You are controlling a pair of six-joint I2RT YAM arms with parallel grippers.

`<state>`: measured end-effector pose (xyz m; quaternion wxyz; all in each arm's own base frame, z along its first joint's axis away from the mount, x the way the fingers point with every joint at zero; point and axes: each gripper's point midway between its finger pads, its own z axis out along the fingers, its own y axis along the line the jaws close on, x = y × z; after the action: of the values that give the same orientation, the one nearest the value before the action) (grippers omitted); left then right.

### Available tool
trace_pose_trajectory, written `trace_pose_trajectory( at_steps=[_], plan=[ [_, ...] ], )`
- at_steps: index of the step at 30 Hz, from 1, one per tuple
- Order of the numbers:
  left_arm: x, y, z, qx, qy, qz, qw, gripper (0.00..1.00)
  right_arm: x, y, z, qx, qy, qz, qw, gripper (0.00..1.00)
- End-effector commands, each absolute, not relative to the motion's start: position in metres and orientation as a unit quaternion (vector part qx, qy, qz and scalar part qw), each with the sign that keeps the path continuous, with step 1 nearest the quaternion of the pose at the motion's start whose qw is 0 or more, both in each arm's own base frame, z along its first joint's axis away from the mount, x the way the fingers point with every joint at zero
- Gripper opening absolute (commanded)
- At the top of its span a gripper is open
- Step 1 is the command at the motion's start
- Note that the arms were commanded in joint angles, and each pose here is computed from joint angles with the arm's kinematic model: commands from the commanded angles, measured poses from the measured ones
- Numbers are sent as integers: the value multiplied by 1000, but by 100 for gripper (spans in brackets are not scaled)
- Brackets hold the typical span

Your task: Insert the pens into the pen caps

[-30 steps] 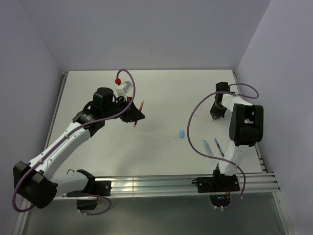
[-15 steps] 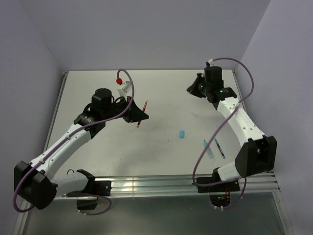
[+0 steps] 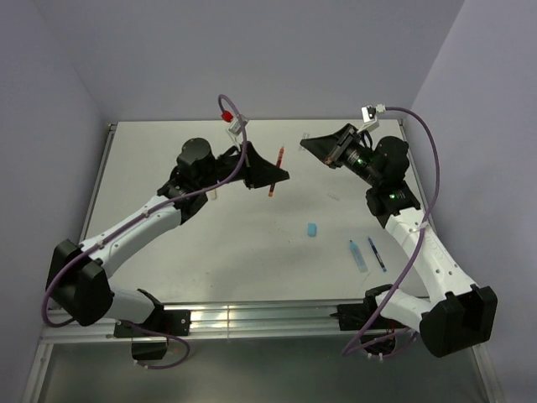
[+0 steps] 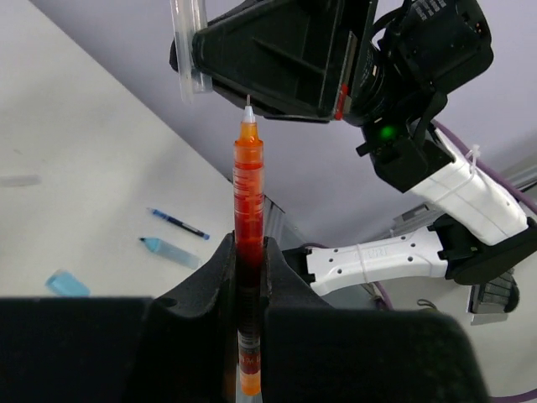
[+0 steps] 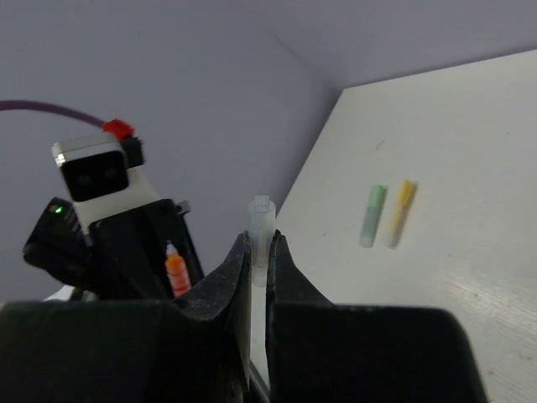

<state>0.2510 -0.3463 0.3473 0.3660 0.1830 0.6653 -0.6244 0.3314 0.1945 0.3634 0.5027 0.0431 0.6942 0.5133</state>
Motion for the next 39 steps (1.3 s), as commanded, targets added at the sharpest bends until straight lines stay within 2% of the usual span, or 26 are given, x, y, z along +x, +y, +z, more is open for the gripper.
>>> trace_pose_trajectory(
  at_steps=[1, 11, 39],
  plan=[
    [240, -370, 381, 214, 609, -665, 376, 0, 299, 199, 416, -4, 614, 581, 534, 0],
    [229, -376, 358, 219, 604, -681, 350, 0, 296, 198, 414, -4, 603, 588, 540, 0],
    [224, -379, 357, 236, 605, -678, 345, 0, 301, 214, 407, -17, 623, 578, 527, 0]
  ],
)
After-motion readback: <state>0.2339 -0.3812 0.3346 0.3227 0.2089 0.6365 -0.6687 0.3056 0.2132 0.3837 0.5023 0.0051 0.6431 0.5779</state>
